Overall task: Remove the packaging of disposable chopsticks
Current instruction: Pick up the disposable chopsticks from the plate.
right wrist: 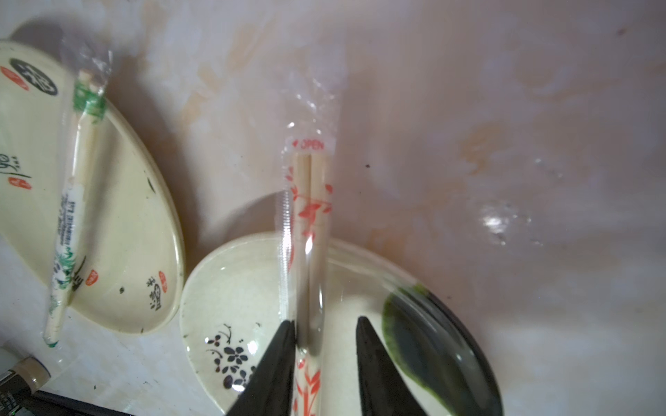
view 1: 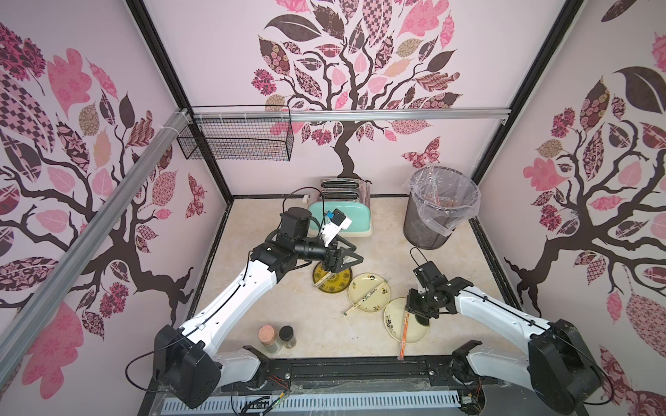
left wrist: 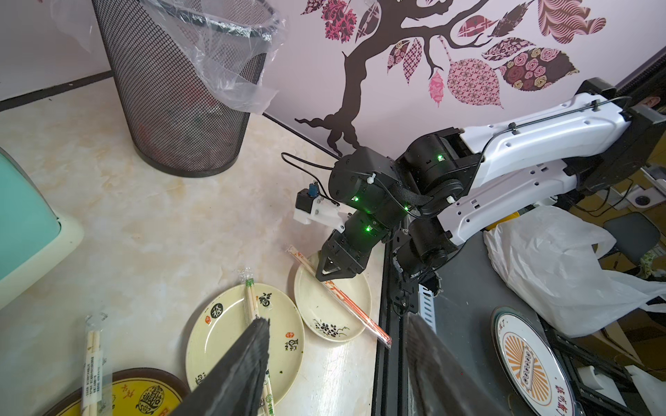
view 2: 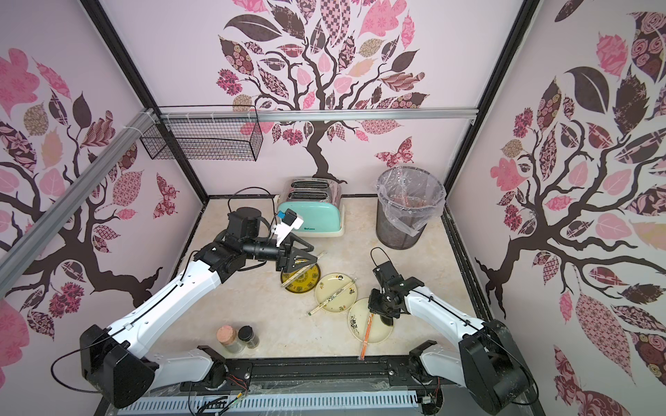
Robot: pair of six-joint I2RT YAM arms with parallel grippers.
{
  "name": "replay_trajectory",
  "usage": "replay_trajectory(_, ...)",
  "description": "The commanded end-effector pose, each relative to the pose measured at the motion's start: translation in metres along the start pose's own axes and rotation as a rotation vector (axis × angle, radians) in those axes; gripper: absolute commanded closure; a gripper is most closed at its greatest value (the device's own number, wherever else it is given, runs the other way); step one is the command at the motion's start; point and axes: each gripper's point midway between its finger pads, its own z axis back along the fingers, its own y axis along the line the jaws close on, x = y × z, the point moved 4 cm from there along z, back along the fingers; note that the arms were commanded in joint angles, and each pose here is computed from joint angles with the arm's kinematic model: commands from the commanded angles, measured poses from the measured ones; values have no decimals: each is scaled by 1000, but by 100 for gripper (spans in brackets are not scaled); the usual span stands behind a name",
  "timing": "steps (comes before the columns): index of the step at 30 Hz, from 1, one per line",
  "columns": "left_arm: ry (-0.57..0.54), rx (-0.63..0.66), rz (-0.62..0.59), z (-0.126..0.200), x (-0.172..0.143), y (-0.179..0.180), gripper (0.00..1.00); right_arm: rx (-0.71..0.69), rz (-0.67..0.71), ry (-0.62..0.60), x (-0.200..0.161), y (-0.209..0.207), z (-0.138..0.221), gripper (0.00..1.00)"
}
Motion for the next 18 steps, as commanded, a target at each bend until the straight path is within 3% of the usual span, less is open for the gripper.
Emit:
replay_trajectory(1, 6, -1, -6, -1, -2, -1, 37, 11, 7, 13, -3, 2, -2, 72)
replay_trajectory(11, 17, 0, 3, -3, -4, 3, 37, 44, 8, -11, 3, 9, -2, 88)
replay_trajectory(18, 20, 53, 30, -4, -4, 11, 39, 88, 99, -175, 35, 36, 45, 100)
